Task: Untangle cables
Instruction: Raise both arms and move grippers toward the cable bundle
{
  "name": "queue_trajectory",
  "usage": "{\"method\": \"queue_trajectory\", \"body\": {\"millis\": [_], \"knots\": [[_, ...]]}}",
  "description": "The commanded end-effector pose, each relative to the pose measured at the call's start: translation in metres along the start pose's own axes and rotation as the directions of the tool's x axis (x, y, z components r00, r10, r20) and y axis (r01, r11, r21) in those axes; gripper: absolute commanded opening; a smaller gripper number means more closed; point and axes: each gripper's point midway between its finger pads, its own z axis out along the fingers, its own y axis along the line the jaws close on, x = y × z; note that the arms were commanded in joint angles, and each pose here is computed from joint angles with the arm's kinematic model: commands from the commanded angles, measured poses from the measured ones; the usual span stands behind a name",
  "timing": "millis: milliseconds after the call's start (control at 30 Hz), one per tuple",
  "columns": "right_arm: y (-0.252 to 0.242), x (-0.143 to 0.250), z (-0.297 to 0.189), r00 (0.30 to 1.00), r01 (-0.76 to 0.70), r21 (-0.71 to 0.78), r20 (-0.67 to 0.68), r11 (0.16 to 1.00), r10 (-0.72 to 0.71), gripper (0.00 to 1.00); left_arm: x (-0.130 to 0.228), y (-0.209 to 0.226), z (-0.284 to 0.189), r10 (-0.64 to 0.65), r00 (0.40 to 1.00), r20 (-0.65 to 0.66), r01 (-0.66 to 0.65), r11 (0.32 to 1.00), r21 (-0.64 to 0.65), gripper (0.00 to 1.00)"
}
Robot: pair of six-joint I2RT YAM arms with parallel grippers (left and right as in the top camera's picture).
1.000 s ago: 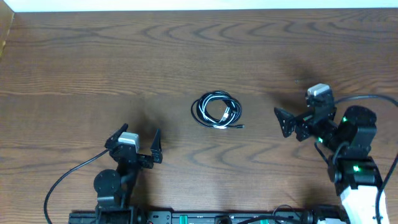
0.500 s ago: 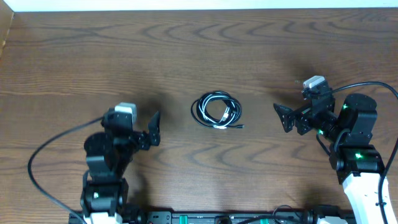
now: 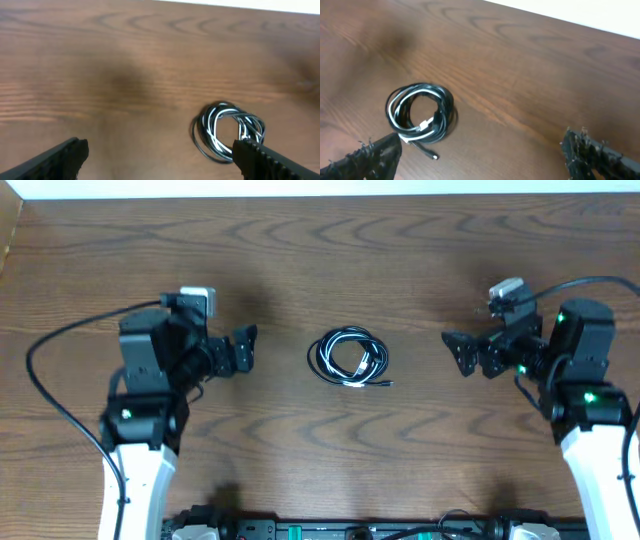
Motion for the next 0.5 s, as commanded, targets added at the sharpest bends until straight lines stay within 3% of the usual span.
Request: {"method": "queue_trajectory", "body": {"millis": [0, 233, 467], "knots": [[0.007, -0.017, 0.005, 0.997, 0.072, -0.042, -0.030, 0.997, -0.073, 0.99, -0.021, -0.005, -0.004, -0.007, 0.999, -0.033, 0.007, 1.000, 0.012, 0.98], [0.013, -0.019, 0.034, 0.977, 0.085, -0.062, -0.190, 0.995, -0.095, 0.99, -0.009, 0.001, 0.011, -0.056, 0.979, -0.197, 0.057, 0.998, 0.000, 0.98], [0.024, -0.020, 0.044, 0.980, 0.055, -0.112, -0.184, 0.992, -0.075, 0.99, 0.002, -0.006, 0.012, -0.121, 0.960, -0.251, 0.131, 0.991, 0.024, 0.98]]}}
